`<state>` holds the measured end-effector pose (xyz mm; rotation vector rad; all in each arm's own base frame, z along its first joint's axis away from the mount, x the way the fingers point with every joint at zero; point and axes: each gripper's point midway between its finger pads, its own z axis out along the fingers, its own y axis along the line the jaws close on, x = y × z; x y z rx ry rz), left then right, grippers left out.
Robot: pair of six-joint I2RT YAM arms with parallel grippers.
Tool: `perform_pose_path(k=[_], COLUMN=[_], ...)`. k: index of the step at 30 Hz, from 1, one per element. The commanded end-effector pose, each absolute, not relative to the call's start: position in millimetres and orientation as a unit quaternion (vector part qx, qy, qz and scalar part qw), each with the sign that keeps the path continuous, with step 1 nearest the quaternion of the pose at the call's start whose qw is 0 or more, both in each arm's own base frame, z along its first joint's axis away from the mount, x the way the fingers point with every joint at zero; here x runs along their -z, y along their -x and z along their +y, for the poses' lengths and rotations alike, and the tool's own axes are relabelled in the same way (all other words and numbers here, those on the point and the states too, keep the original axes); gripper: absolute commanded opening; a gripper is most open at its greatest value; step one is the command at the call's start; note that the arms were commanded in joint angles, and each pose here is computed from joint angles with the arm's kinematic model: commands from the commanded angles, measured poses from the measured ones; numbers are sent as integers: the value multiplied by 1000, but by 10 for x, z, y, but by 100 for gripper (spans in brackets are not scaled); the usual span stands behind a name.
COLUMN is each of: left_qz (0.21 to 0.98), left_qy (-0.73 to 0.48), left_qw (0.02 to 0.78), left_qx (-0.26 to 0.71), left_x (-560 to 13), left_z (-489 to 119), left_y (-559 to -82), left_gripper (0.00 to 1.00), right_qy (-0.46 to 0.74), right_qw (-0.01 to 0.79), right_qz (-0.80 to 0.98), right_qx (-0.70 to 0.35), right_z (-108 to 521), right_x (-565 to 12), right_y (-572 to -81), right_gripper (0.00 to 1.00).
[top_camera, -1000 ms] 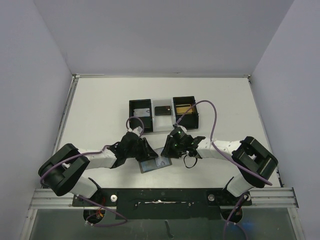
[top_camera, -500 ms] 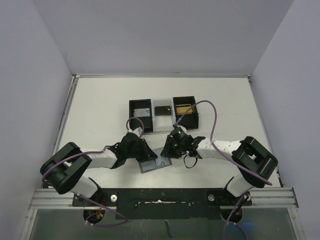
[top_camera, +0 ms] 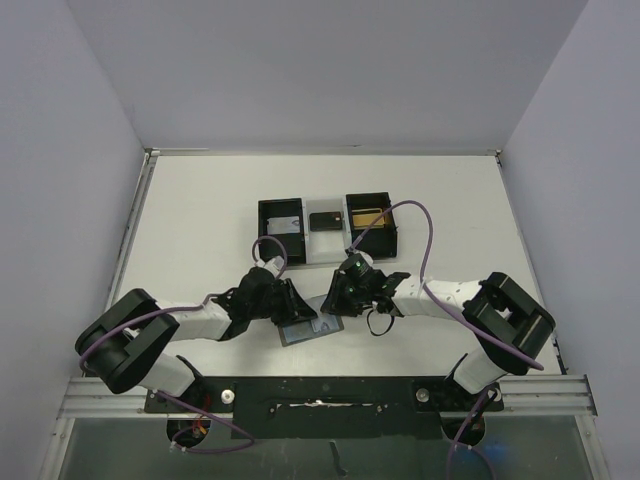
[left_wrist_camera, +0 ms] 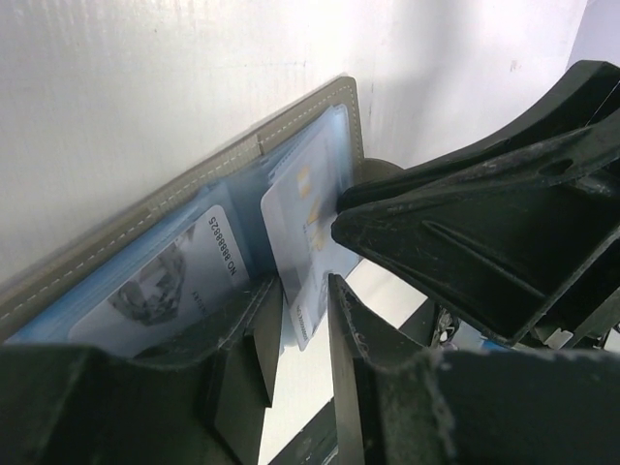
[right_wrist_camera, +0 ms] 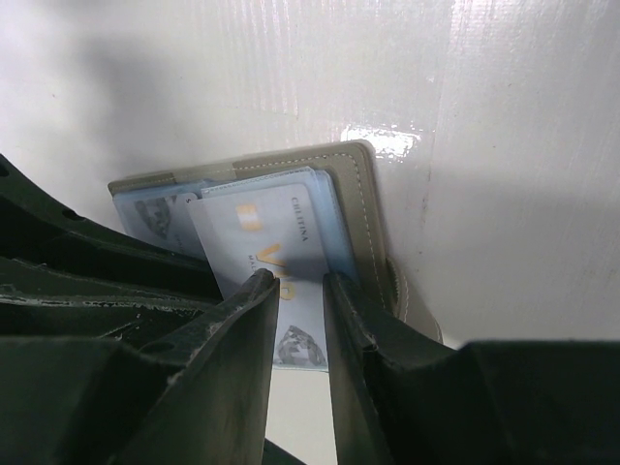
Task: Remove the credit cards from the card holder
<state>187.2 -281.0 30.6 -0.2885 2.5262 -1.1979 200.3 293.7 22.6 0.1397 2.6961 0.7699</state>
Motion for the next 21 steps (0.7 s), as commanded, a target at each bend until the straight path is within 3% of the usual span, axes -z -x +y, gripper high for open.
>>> perform_pose_path(k=[1,10,16,21], left_qz=[865,864,861,859], left_qy=[93,91,89,98], left_qw=[180,179,176,177], left_qx=[459,462,470,471], left_x=[-525,-548,-571,-575], left_z=[-2890,-2889,-2911,-2902], left_y=[-1895,-1880,-1868,-1879], left_gripper=[24,19,25,18], right_qy=[-51,-52,-48,-44], right_qw=[133,134,137,137], right_qz=[969,969,969,969], right_qx=[-204,-202,-201,-199], right_z=[2694,2687,2691,2699], right_x=[79,78,64,74], right_y=[-1850,-1856,-1880,-1895], right_gripper=[28,28,28,28])
